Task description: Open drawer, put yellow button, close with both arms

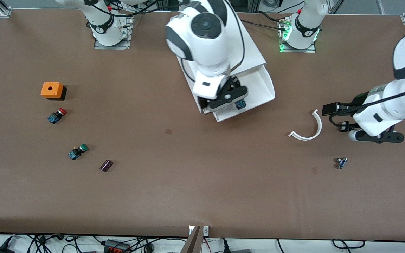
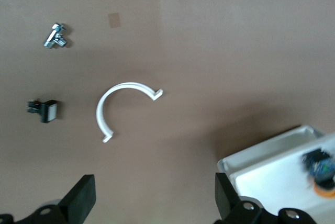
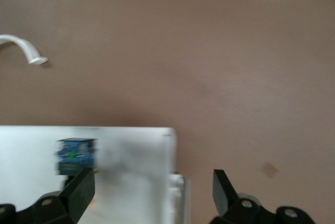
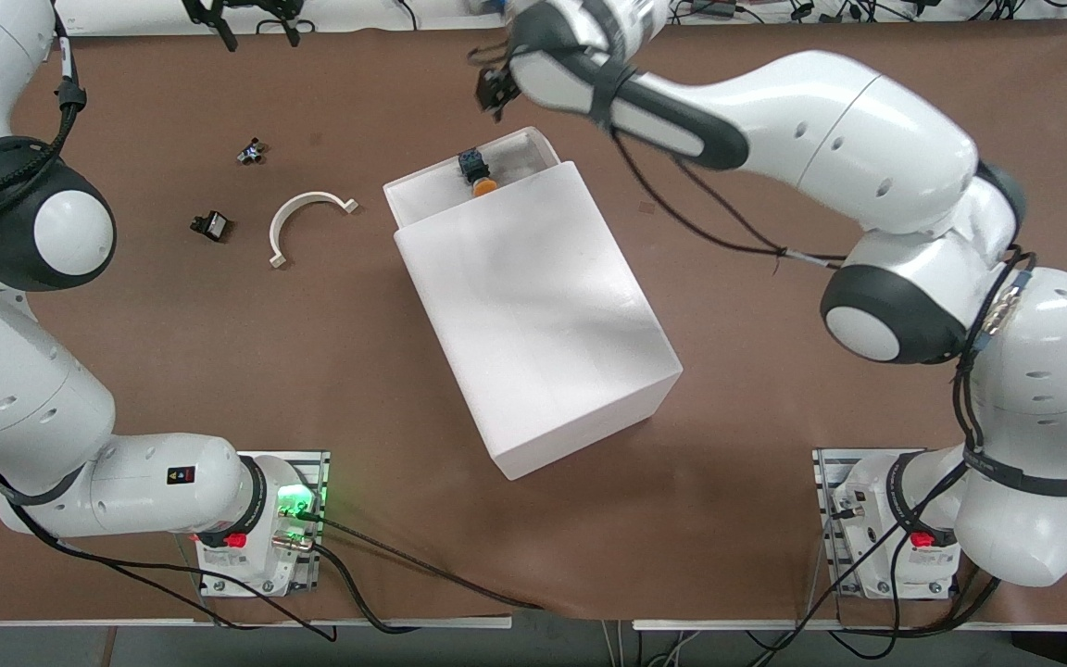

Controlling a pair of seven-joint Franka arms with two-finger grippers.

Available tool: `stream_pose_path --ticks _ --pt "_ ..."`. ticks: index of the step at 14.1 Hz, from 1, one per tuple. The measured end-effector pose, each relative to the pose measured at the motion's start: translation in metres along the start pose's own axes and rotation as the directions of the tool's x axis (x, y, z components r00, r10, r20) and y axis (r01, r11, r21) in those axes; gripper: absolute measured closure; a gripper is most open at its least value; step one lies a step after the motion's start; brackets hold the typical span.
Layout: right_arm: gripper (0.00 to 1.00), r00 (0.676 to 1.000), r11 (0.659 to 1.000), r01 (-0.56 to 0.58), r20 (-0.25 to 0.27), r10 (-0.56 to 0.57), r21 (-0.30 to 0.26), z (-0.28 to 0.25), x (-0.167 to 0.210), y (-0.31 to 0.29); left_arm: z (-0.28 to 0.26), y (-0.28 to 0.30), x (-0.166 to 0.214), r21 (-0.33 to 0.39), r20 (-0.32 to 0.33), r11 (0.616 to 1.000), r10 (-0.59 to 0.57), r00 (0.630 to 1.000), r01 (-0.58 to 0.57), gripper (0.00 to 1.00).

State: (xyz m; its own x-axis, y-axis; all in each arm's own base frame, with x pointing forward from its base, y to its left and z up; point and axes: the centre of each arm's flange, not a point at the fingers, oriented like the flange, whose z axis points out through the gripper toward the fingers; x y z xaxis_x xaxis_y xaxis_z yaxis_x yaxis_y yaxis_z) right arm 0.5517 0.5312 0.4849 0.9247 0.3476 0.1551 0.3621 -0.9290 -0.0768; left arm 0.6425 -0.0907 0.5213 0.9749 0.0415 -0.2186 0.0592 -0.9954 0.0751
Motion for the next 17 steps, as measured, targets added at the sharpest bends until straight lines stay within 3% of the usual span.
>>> stream_pose_path --ticks 5,8,12,17 --pt "0.00 0.979 0.977 -0.199 0.026 0.202 -0.077 -0.001 0.039 0.156 0.061 0.073 0.001 -0.045 -0.032 0.984 -0.175 0.984 0.173 0.00" --pt "0.00 0.965 0.962 -0.251 0.055 0.258 -0.109 0.005 0.048 0.260 0.109 0.111 -0.004 -0.081 -0.047 0.965 -0.252 0.967 0.248 0.00" --pt "0.00 0.940 0.946 -0.297 0.133 0.313 -0.131 0.000 0.033 0.401 0.169 0.157 -0.023 -0.114 -0.066 0.959 -0.270 0.961 0.261 0.00" --pt "0.00 0.893 0.907 -0.396 0.169 0.417 -0.147 -0.032 0.005 0.486 0.200 0.191 -0.053 -0.092 -0.020 0.953 -0.293 0.956 0.290 0.01"
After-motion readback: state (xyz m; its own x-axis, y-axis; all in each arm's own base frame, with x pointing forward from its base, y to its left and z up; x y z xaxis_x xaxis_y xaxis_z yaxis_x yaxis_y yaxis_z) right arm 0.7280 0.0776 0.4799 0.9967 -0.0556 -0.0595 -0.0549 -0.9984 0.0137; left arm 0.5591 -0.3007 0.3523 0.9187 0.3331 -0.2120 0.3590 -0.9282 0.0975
